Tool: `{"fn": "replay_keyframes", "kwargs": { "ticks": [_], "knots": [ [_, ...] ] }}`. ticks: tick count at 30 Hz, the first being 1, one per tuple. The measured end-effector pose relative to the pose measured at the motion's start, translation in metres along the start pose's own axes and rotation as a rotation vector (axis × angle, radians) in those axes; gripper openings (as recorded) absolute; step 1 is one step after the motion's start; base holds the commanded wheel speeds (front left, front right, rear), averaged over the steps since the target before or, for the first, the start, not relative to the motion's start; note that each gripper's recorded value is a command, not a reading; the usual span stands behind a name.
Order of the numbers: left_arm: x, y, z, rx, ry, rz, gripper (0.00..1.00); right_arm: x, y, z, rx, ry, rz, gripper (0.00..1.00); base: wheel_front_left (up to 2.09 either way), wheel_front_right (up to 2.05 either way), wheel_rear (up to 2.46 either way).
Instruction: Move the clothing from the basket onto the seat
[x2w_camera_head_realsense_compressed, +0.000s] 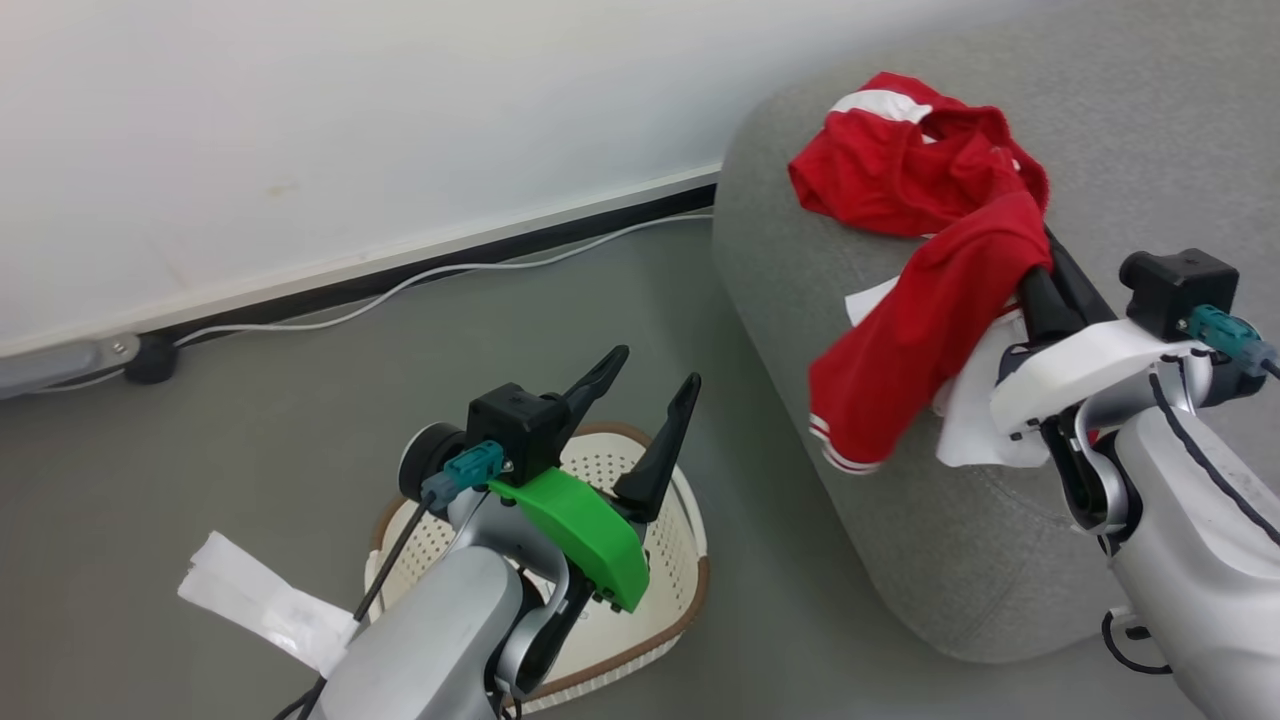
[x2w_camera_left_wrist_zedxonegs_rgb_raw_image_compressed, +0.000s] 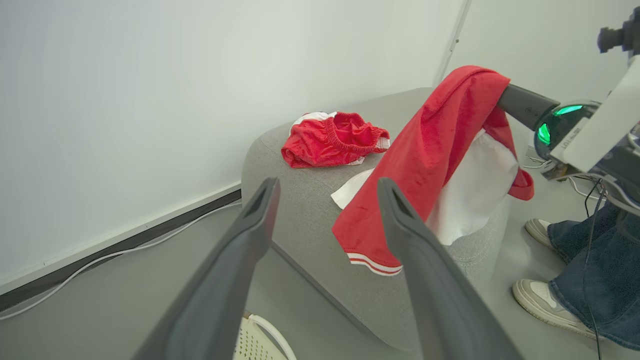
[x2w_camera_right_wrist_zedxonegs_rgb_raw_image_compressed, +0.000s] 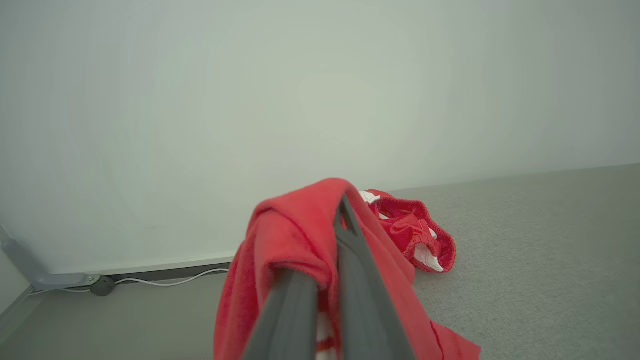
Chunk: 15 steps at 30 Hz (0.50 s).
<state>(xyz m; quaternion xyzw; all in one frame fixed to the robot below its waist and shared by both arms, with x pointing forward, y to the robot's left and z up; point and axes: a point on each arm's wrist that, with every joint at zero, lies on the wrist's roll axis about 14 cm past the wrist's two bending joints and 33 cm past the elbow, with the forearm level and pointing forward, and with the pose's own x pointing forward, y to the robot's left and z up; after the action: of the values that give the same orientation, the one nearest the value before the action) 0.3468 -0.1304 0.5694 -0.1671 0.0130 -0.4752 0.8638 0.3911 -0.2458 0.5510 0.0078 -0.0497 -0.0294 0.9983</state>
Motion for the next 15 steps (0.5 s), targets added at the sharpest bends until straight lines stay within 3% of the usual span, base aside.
{"fn": "replay_keyframes", "kwargs": {
  "ticks": [8,15],
  "knots": [
    [0.011,-0.027,-0.009,-0.024,0.017,-0.096,1.00,-0.020,-0.041,0.002,-0.010,-0.001,-0.108,0.00,0.00,0.00,0.00],
    [0.013,-0.025,-0.022,-0.061,0.049,-0.107,1.00,-0.016,-0.058,0.003,0.025,-0.004,-0.155,0.00,0.00,0.00,0.00]
  ]
}}
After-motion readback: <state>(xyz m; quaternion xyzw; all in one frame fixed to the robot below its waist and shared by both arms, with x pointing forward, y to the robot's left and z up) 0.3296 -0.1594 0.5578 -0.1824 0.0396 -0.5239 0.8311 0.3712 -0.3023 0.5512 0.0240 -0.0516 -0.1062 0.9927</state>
